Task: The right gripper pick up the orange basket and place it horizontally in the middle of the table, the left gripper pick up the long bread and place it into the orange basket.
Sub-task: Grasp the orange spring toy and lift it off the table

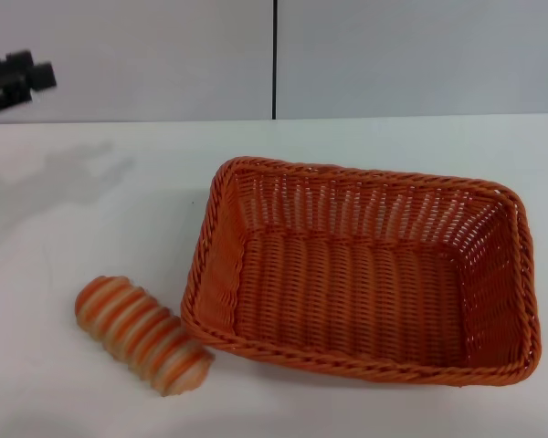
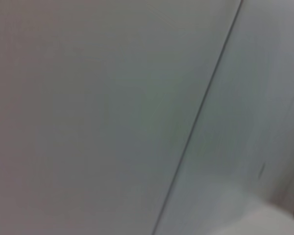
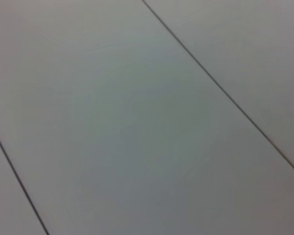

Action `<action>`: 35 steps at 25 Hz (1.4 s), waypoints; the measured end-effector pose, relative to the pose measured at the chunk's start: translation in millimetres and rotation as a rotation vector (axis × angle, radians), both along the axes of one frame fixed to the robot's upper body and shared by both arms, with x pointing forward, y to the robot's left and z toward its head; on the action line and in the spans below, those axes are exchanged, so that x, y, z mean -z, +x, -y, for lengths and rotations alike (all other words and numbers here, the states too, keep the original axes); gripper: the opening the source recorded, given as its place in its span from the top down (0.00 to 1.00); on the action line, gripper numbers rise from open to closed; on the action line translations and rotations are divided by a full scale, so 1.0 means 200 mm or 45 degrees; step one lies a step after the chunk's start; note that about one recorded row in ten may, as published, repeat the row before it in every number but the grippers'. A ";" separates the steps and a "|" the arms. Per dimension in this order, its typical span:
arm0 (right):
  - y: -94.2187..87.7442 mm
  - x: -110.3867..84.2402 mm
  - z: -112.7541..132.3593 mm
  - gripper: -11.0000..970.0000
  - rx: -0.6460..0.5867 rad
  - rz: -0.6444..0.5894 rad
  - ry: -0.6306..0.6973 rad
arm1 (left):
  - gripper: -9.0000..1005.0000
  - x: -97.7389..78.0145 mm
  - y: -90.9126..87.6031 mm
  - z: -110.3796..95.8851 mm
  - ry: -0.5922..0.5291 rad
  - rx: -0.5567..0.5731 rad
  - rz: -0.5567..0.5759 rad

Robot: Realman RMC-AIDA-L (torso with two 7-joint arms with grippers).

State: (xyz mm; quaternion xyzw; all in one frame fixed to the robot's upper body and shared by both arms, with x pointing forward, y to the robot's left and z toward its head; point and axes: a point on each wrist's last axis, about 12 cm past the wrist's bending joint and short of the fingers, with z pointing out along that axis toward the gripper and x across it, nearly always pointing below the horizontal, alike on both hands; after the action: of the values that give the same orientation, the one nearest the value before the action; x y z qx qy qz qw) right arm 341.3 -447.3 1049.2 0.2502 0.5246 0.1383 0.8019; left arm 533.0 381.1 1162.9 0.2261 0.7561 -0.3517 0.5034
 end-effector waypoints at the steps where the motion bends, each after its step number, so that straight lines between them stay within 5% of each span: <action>1: 0.00 0.00 0.00 0.56 0.002 -0.005 0.007 | 0.51 0.00 -0.01 0.00 0.027 0.009 -0.016; 13: 0.05 0.03 -0.01 0.56 0.010 -0.037 0.046 | 0.42 0.00 -0.04 0.02 0.390 0.194 -0.322; 18: 0.06 0.04 -0.01 0.56 0.012 -0.056 0.056 | 0.19 0.06 -0.06 0.04 0.446 0.232 -0.384; 24: 0.08 0.04 -0.01 0.56 0.001 -0.056 0.052 | 0.19 0.18 -0.08 0.07 0.499 0.263 -0.497; 35: 0.10 0.02 0.00 0.56 -0.022 -0.037 0.047 | 0.19 0.28 -0.12 0.10 0.464 0.289 -0.509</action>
State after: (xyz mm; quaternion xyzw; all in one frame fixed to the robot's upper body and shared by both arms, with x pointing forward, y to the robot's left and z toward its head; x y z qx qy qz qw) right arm 361.8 -447.0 1045.5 0.2625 0.5356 0.1511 0.7883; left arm 508.4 360.4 1107.5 0.3222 0.8610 -0.3015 0.2531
